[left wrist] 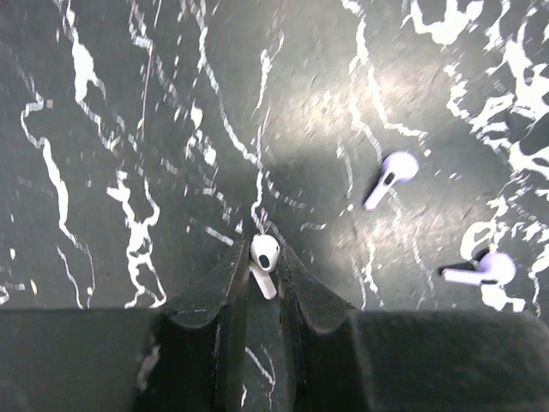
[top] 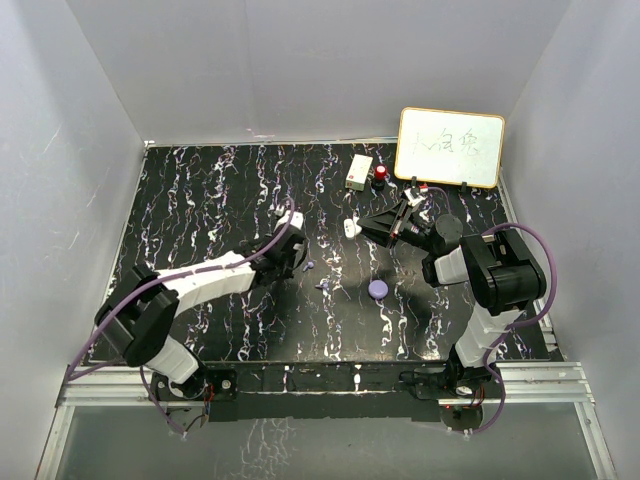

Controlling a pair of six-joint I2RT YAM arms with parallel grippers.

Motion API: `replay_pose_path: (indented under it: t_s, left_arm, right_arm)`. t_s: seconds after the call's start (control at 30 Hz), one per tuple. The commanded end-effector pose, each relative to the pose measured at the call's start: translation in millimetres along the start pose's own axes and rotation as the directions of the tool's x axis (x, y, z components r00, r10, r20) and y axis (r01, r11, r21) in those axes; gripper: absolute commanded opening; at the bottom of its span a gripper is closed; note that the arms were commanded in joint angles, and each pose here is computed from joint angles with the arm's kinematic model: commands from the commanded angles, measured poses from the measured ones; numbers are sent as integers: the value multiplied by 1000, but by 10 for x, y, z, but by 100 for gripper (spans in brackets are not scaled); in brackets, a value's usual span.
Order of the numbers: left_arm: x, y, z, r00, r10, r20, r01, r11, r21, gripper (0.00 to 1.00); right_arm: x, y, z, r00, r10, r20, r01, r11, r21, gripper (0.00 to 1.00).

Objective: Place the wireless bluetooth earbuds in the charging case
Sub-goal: Place the earbud at the center of the board.

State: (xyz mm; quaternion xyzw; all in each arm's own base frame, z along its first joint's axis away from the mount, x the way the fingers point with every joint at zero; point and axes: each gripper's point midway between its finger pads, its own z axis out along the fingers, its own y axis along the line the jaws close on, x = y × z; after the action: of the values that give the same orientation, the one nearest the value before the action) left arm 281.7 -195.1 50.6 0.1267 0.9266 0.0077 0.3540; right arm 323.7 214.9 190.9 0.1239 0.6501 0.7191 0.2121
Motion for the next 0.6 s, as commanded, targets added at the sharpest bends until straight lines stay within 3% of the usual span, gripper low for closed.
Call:
replay_pose_path:
  t_s: [0.0,0.57]
  left_arm:
    - [-254,-126,75,991,134,27,-135,990,28,0]
    - [-53,-159,146,962,266,-53,-257,956,144,0]
  right_arm:
    - [15,108,-22,998,-64,-2,64,997,-44,0]
    - [26,76,-50,998,-60,-2,60,997,-40,0]
